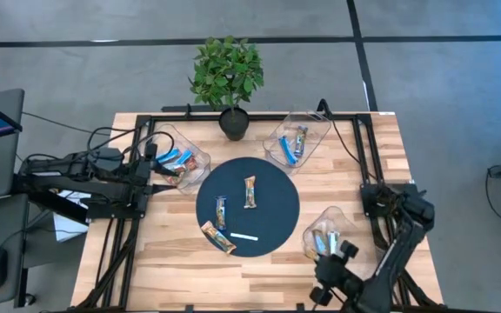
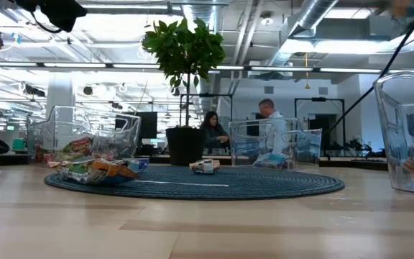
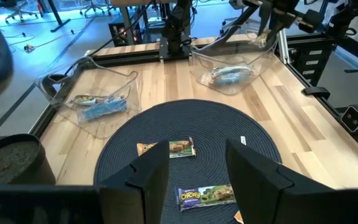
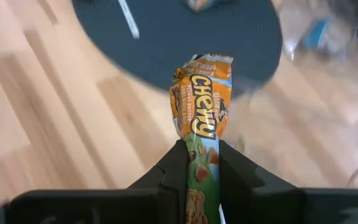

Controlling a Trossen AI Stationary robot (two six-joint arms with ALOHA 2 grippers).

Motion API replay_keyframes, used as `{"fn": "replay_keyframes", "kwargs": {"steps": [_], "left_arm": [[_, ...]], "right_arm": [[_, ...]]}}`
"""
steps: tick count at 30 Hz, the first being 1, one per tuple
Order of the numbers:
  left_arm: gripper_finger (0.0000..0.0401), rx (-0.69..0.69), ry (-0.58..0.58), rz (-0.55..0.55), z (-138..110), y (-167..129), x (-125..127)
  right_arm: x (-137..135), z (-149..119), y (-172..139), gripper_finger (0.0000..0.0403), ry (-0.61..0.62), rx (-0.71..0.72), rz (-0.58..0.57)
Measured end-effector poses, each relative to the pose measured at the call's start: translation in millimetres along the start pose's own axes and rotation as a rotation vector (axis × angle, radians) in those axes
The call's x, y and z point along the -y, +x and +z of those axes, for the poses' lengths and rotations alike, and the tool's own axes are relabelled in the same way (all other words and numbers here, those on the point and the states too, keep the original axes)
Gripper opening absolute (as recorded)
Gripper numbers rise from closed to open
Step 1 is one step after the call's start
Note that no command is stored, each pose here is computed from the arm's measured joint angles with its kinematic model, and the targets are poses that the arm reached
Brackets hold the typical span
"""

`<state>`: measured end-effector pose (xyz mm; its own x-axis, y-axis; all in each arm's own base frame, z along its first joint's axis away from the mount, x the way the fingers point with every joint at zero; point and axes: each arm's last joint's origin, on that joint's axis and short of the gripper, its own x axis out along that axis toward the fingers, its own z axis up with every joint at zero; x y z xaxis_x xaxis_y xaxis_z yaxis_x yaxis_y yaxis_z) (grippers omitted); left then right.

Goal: Pick and place Granola Bars by type
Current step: Put the yellow granola bar into the bottom transparent bin

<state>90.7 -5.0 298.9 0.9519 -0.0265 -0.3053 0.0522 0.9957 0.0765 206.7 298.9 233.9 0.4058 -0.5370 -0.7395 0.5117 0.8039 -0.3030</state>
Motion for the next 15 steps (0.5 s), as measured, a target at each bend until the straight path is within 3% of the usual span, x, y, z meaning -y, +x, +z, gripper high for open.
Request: {"fn": "replay_keyframes", "kwargs": {"steps": [7, 15], "left_arm": [[0.0153, -0.046, 0.014, -0.003, 1.6, 15.5, 0.4], [0.0153, -0.103, 0.063, -0.012, 3.3, 41.0, 1.3]], "right_arm": [[-12.1, -23.8, 9.9, 0.0055, 0.041, -0.119, -0.052], [8.1, -36.2, 35.9, 0.0055, 0.149, -0.265, -0.205]]}}
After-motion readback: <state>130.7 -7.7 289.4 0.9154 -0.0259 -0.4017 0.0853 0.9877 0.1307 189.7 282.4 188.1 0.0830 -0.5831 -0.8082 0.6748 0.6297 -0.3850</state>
